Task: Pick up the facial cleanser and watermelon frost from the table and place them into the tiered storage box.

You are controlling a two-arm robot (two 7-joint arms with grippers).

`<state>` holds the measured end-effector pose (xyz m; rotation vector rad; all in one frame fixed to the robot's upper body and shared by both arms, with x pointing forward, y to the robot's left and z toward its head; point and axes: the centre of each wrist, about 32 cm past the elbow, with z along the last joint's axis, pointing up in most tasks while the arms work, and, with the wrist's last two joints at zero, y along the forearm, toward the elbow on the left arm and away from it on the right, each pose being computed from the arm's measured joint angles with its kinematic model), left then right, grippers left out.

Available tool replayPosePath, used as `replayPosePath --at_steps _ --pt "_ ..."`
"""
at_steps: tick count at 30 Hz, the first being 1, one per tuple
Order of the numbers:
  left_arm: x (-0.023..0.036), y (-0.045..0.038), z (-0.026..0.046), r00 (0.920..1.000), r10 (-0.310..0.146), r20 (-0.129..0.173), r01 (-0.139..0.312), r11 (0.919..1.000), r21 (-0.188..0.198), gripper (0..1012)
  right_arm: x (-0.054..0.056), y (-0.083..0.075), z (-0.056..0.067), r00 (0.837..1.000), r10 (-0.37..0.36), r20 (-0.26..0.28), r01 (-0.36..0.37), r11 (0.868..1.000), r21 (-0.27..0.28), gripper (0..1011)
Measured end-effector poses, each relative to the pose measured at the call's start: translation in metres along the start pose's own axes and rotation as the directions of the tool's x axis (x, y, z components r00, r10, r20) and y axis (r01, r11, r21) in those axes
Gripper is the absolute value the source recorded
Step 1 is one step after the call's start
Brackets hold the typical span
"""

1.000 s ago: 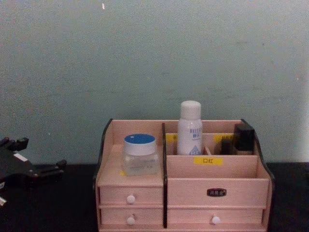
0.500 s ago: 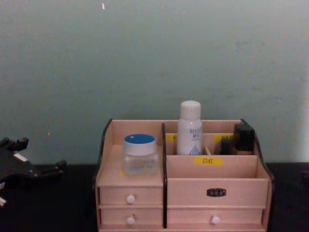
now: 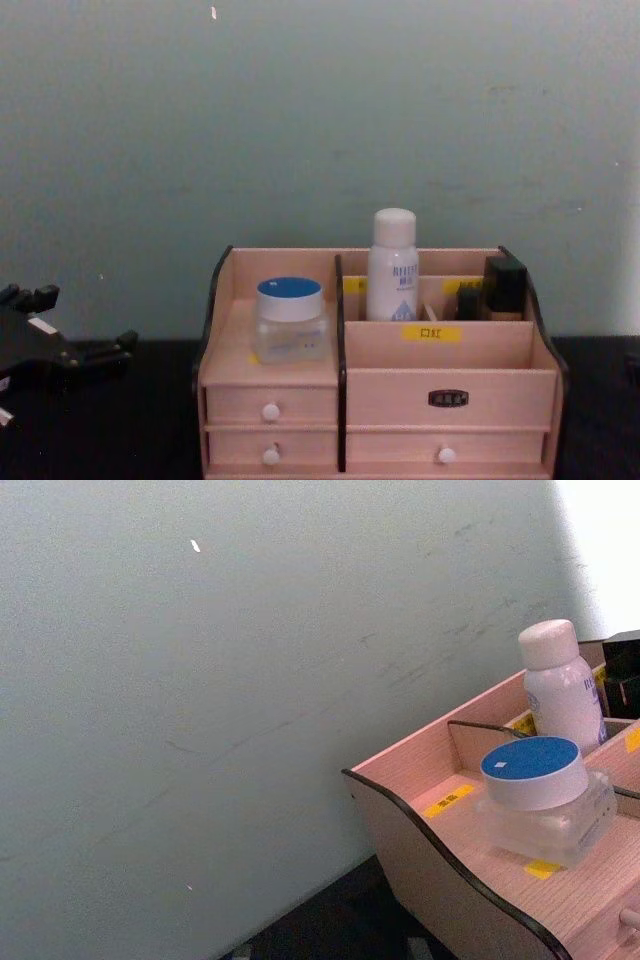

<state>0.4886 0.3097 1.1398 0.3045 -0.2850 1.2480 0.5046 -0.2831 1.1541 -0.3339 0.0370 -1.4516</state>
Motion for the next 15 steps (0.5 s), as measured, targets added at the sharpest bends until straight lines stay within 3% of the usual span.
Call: replayPosePath --at_steps 15 --pt "0.0000 0.0000 0.0000 1.0000 0.000 0.000 0.000 1.0000 0.000 1001 0.0002 -0.0003 0.0002 1.000 0.000 0.000 0.000 1.000 0.001 1002"
